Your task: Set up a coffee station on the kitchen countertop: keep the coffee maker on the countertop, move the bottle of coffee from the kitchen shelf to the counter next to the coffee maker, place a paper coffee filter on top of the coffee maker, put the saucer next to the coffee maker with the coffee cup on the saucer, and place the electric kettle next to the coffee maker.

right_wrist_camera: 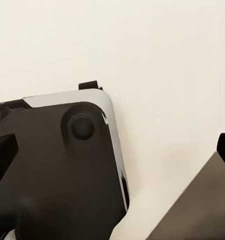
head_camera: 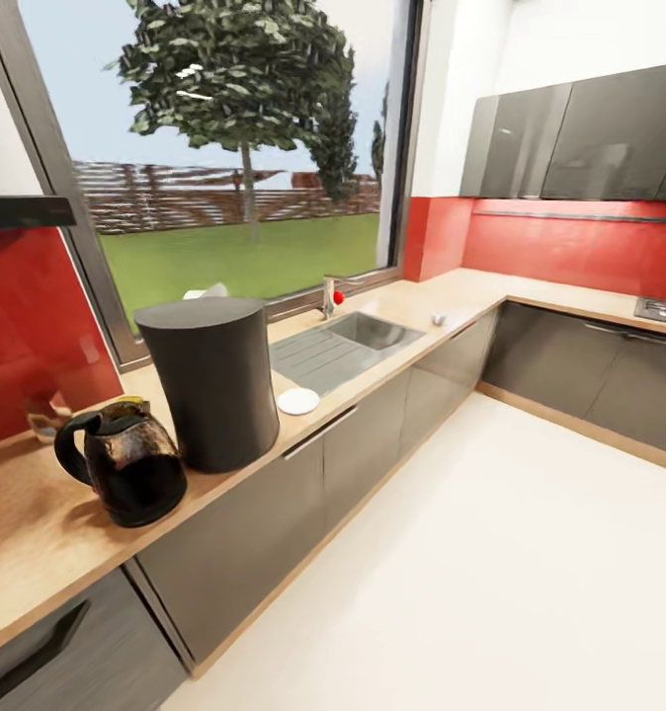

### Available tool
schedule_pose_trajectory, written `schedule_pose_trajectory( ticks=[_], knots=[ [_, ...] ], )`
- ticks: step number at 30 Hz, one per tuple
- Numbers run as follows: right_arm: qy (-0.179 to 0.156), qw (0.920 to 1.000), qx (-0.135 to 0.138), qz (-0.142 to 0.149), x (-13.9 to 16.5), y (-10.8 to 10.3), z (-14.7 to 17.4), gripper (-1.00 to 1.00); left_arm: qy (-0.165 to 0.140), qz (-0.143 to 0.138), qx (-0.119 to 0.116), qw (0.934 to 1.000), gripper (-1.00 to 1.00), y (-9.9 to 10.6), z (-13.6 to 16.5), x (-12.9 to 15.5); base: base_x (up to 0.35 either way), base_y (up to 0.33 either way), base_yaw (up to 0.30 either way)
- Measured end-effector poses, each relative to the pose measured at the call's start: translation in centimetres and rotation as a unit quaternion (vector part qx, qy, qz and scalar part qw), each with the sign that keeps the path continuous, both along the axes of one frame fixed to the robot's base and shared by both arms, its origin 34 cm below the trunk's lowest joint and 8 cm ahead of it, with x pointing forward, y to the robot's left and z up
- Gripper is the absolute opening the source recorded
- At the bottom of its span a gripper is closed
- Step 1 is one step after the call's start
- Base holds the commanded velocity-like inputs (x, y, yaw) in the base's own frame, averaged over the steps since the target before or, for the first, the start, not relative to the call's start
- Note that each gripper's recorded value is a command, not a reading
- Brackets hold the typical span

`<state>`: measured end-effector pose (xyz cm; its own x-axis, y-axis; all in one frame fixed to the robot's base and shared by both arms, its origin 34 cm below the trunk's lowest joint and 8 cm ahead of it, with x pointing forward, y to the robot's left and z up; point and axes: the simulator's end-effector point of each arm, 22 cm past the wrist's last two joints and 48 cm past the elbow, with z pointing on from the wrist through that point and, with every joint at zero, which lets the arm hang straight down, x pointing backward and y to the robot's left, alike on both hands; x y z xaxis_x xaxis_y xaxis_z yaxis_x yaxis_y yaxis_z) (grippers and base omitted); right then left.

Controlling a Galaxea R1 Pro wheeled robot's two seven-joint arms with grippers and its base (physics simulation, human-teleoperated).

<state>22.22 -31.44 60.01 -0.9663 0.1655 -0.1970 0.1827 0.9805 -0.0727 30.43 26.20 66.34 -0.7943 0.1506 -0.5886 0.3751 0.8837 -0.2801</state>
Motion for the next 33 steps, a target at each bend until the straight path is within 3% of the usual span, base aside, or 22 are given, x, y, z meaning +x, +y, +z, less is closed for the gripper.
schedule_pose_trajectory(
  ticks=[3,6,7,15,18,24,33],
  knots=[
    [0.0,1.0,0.0,-0.001,0.0,-0.1,0.0,1.0,0.02,0.039,0.054,0.9976,1.0,2.5,-1.6,-1.4,0.0,0.0,-0.3],
    [0.0,1.0,0.0,-0.001,0.0,-0.1,0.0,1.0,0.024,0.084,0.125,0.9883,1.0,5.7,-2.6,-1.9,0.0,0.0,-0.3],
    [0.0,1.0,0.0,-0.001,0.0,-0.1,0.0,1.0,0.025,0.09,0.137,0.9862,1.0,6.2,-2.7,-2.0,0.0,0.0,-0.3],
    [0.001,1.0,0.0,0.0,-0.1,0.0,0.0,1.0,0.117,0.149,0.258,0.9473,1.0,8.7,-5.0,-7.1,0.005,0.0,-0.3],
    [0.0,1.0,0.001,0.001,-0.1,0.0,0.0,1.0,0.13,0.146,0.268,0.9435,1.0,7.8,-5.3,-8.1,0.146,-0.02,-0.3],
    [0.0,1.0,0.001,0.0,-0.1,0.1,0.0,1.0,0.167,0.111,0.277,0.9399,1.0,5.8,-6.0,-10.3,0.275,-0.083,-0.3],
    [-0.001,1.0,0.001,0.0,0.0,0.0,0.0,1.0,0.175,0.103,0.273,0.9405,1.0,4.4,-6.1,-10.7,0.306,-0.102,-0.3]
  ],
)
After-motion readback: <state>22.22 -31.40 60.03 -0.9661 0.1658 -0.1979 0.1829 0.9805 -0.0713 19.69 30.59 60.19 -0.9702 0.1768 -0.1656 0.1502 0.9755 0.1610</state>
